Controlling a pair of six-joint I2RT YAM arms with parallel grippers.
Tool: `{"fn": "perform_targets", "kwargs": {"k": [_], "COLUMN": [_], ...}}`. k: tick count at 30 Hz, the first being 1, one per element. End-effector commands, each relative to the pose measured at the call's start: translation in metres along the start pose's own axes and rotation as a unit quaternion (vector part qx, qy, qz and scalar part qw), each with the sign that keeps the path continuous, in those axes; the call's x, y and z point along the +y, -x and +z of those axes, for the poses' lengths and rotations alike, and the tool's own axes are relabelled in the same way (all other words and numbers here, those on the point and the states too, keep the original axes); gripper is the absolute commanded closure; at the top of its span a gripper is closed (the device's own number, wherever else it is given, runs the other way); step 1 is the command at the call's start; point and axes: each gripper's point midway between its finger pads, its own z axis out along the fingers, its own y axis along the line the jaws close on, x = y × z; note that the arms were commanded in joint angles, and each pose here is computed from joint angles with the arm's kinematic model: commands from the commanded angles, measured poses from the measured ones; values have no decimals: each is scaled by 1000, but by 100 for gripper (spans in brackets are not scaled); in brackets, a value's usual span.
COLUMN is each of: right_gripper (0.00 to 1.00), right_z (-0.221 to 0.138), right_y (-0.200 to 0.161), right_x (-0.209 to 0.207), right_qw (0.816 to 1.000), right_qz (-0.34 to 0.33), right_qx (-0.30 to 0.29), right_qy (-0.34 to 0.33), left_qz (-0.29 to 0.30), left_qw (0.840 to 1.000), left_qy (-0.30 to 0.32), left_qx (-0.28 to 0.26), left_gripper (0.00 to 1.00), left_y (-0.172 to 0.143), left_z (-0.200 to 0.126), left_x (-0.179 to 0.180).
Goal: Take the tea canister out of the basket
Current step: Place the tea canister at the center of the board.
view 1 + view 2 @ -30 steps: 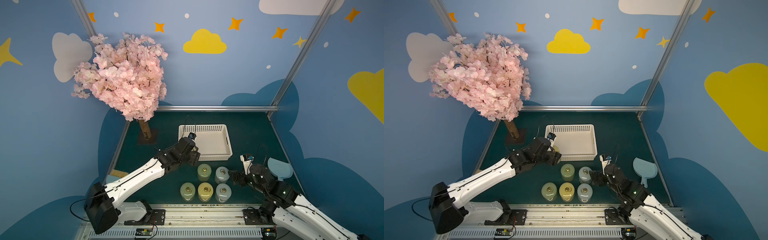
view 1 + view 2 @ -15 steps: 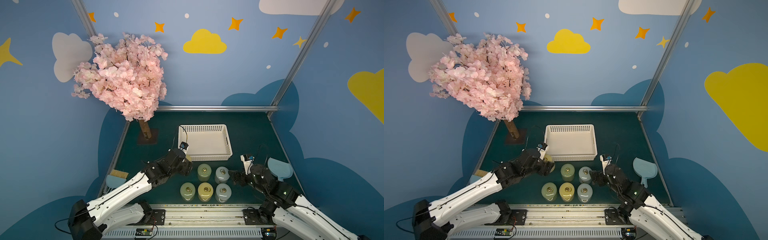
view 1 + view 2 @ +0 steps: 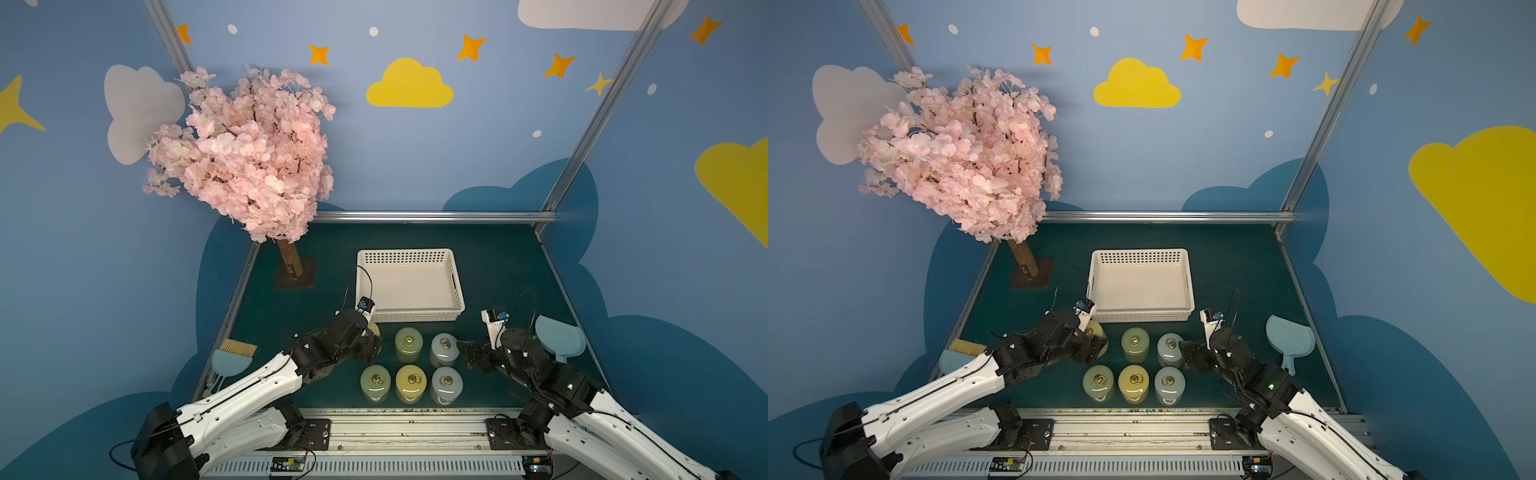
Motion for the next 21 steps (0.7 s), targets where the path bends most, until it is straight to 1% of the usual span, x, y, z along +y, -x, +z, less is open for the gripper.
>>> {"fn": "perform_targets", "kwargs": {"k": [1,6,21], "right_gripper": [2,2,1], "right_z": [-5,-6,-5], "right_y": [9,10,10], "right_x": [-1,-1,-1], "right_qw": [1000,1000,1000], "right_qz": [3,2,-1], "right_qx": [-15,-15,-13], "right_qy": [-4,-5,-5], "left_qz": [-1,2,1], "left_qw": [998,999,999], "left_qy": [-18,-12,-6], "left_qx": [-57,-47,-33], "left_gripper": [47,47,47], "left_y": [28,22,14], "left_z": [-1,12,35], "left_x": [-9,-8,-9]}}
